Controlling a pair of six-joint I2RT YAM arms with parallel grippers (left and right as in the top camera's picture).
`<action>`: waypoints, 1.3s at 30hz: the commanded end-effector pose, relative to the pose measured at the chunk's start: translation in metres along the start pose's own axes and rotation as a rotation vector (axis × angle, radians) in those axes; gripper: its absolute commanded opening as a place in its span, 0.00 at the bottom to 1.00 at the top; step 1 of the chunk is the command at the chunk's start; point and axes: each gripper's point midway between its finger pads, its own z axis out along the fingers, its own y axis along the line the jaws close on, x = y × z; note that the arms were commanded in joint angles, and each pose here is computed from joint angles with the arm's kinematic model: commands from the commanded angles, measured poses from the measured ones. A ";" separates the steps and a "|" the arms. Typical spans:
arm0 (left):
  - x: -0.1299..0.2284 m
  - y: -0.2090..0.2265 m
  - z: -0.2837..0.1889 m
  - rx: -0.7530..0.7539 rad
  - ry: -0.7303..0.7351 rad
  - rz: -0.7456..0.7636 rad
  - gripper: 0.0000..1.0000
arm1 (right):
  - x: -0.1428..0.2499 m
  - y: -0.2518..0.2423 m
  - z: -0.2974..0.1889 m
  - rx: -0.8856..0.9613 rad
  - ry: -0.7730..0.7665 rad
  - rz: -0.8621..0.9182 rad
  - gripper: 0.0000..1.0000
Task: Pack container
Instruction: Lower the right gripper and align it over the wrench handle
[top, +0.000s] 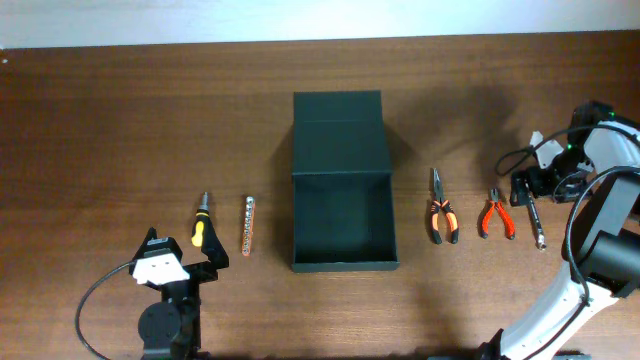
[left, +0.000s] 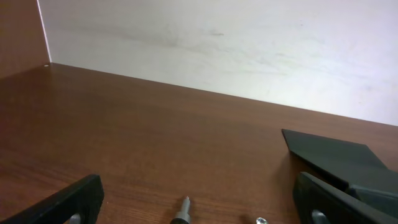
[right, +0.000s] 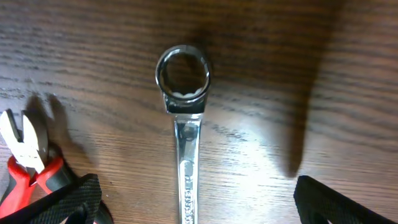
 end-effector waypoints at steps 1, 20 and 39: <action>0.000 0.001 0.000 -0.001 -0.004 -0.005 0.99 | 0.008 0.000 0.013 -0.006 0.036 0.023 0.99; 0.000 0.001 0.000 -0.001 -0.004 -0.005 0.99 | 0.010 0.002 0.015 -0.011 0.043 0.022 0.99; 0.000 0.001 0.000 -0.001 -0.004 -0.005 0.99 | 0.012 -0.013 0.014 0.075 0.061 0.056 0.99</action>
